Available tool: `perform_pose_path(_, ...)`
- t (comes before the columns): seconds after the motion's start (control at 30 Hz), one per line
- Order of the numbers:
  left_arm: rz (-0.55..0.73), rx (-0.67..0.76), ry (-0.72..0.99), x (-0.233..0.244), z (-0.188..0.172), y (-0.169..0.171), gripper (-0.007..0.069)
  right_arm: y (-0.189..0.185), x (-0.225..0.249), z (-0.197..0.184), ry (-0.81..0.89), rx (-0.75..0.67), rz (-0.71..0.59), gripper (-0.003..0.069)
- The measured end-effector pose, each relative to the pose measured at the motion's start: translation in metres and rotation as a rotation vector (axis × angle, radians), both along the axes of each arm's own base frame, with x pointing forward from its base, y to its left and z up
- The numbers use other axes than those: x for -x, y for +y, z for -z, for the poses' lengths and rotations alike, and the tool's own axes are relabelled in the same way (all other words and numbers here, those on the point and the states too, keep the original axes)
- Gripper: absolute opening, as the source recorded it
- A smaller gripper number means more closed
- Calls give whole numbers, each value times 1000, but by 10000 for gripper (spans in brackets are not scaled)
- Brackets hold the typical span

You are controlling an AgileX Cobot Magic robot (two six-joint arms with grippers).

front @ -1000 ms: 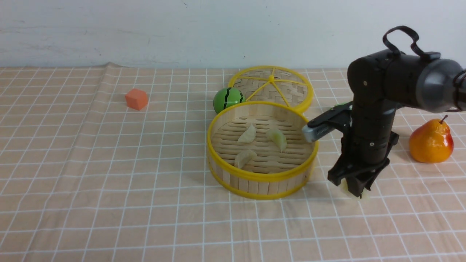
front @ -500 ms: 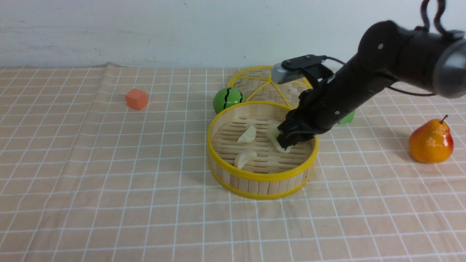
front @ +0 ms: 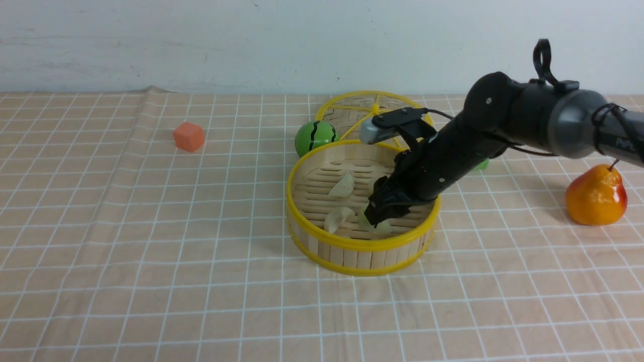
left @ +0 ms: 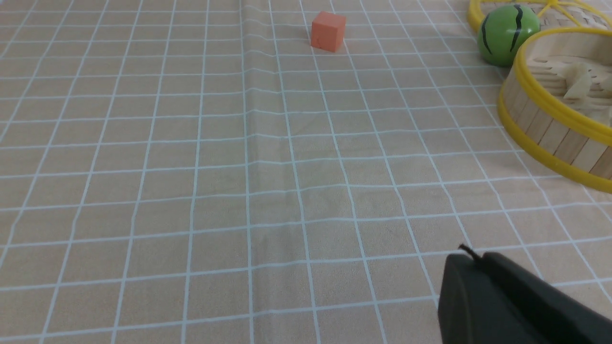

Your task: Put the dumplings into the steamer on the table with the brown tablecloth.

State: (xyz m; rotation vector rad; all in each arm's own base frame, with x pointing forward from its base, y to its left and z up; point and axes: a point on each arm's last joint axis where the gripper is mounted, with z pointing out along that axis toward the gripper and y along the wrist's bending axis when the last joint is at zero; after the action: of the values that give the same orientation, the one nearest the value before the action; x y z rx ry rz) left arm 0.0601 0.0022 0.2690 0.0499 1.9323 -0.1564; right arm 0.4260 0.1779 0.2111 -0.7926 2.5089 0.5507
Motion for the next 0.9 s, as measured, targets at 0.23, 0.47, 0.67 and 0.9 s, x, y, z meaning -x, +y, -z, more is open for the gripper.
perform_pose_path(0.23,-2,-10,-8,0,-1,0,18,-12,10,-76,36,97,46,431)
perform_pose_path(0.47,0,-14,-16,-1,-1,0,18,-52,77,-228,-241,103,247,213)
perform_pose_path(0.67,0,-14,-16,-1,-1,0,20,-82,141,-258,-299,132,326,46)
perform_pose_path(0.9,0,-14,-16,-1,-1,0,21,-104,216,-233,-294,101,327,-10)
